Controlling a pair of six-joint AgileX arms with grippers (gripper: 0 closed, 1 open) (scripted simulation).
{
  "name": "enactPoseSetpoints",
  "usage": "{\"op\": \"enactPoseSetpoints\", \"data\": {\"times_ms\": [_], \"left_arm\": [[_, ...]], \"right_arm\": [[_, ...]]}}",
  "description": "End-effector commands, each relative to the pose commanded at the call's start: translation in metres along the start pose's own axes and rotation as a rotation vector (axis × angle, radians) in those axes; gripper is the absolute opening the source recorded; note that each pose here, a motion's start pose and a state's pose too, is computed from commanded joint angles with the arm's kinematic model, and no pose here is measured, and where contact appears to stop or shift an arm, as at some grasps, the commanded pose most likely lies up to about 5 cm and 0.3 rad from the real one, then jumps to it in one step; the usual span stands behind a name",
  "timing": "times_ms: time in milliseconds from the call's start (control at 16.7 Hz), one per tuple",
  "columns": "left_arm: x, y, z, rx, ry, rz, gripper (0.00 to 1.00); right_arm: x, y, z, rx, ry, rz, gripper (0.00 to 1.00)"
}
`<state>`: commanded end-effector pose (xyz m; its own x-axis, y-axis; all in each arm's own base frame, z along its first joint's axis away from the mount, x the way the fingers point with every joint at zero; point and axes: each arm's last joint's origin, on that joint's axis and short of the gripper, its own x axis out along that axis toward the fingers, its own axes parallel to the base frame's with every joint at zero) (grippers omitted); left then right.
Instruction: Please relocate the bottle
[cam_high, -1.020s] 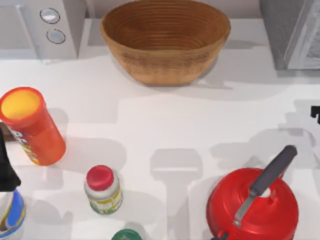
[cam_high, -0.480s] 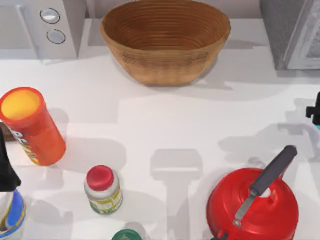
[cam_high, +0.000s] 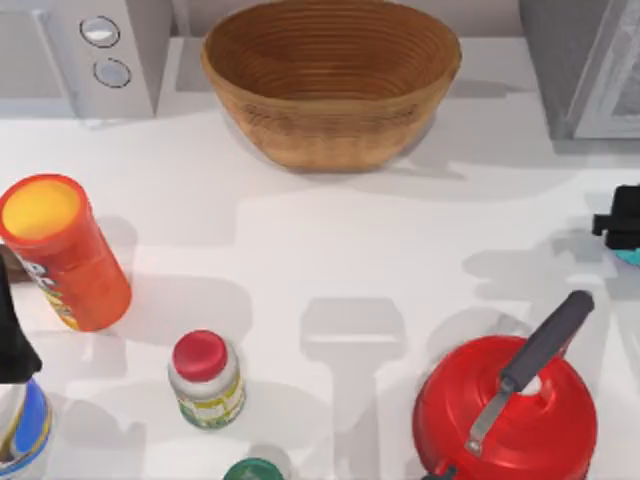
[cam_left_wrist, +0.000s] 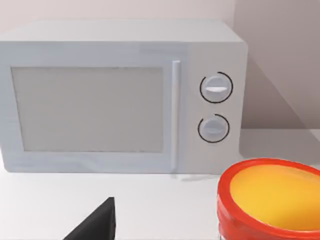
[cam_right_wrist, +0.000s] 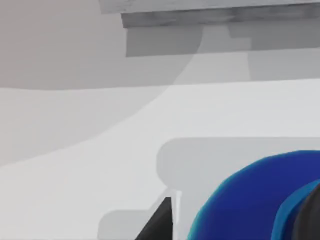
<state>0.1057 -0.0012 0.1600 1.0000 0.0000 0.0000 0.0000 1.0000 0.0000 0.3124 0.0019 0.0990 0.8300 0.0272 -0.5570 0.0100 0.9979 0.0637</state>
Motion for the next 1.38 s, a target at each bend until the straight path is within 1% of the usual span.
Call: {"op": "enactPoseSetpoints", "data": {"times_ms": [300,1080,1140,1380], "left_arm": [[0.0000,0.0000,0.0000,0.000,0.000,0.000,1.00],[0.0000,0.0000,0.0000,0.000,0.000,0.000,1.00],[0.0000,0.0000,0.0000,0.000,0.000,0.000,1.00],[0.0000,0.0000,0.0000,0.000,0.000,0.000,1.00]], "right_arm": [[0.0043,-0.0004,-0.0017,0.002,-0.004,-0.003,0.00],[0.0043,-0.0004,-0.0017,0.002,-0.004,-0.003,0.98],[0.0043,-0.0004,-0.0017,0.002,-0.004,-0.003,1.00],[0.0043,-0.0004,-0.0017,0.002,-0.004,-0.003,1.00]]}}
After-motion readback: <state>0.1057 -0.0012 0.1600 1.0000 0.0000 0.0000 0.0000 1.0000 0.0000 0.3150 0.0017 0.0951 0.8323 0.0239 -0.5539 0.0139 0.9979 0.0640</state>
